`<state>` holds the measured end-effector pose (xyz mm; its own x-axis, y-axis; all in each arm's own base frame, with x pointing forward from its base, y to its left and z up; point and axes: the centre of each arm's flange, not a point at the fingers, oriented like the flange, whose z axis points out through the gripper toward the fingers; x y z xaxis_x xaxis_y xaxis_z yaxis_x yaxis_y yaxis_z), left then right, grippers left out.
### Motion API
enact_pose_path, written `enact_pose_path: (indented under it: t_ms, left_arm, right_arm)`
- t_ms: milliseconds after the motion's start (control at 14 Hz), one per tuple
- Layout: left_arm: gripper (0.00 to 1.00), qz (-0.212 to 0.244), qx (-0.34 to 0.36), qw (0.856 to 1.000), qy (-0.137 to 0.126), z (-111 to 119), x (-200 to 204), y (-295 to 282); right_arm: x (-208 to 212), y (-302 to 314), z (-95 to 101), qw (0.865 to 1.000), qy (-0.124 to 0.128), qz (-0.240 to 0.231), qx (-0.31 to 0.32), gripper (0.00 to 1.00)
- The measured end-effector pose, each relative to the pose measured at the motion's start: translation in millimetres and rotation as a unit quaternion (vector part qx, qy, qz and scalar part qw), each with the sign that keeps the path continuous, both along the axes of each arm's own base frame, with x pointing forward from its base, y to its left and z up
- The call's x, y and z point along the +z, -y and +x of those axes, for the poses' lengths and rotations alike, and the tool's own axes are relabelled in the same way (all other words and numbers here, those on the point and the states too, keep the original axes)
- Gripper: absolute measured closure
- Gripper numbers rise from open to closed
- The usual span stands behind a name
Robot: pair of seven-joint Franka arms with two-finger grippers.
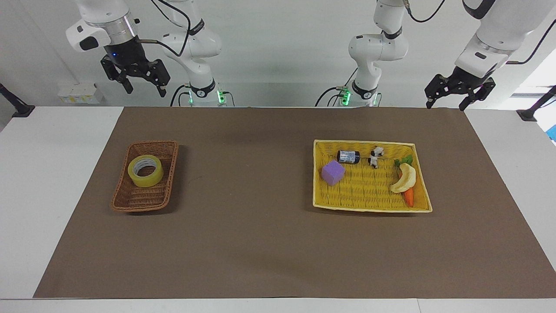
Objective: Move tape to another basket
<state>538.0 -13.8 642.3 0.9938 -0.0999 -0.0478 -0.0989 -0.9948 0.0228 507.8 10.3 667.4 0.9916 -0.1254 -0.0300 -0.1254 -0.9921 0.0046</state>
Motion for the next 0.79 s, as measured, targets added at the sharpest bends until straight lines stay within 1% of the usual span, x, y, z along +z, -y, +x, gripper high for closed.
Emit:
enact_pose_path:
  t_ms: [214,357,786]
  left_arm:
    - [0.0,0.001,0.005,1.0,-0.003,11,0,1]
    - [0.0,0.001,0.005,1.0,-0.003,11,0,0]
    - [0.0,0.002,0.006,1.0,-0.007,9,1,-1]
  right_arm:
    - [-5,1,-9.5,1.0,0.0,0.001,0.015,0.0]
    - [-4,1,-13.0,1.0,0.001,0.002,0.025,0.0]
    - [-4,1,-14.2,1.0,-0.002,0.002,0.027,0.0]
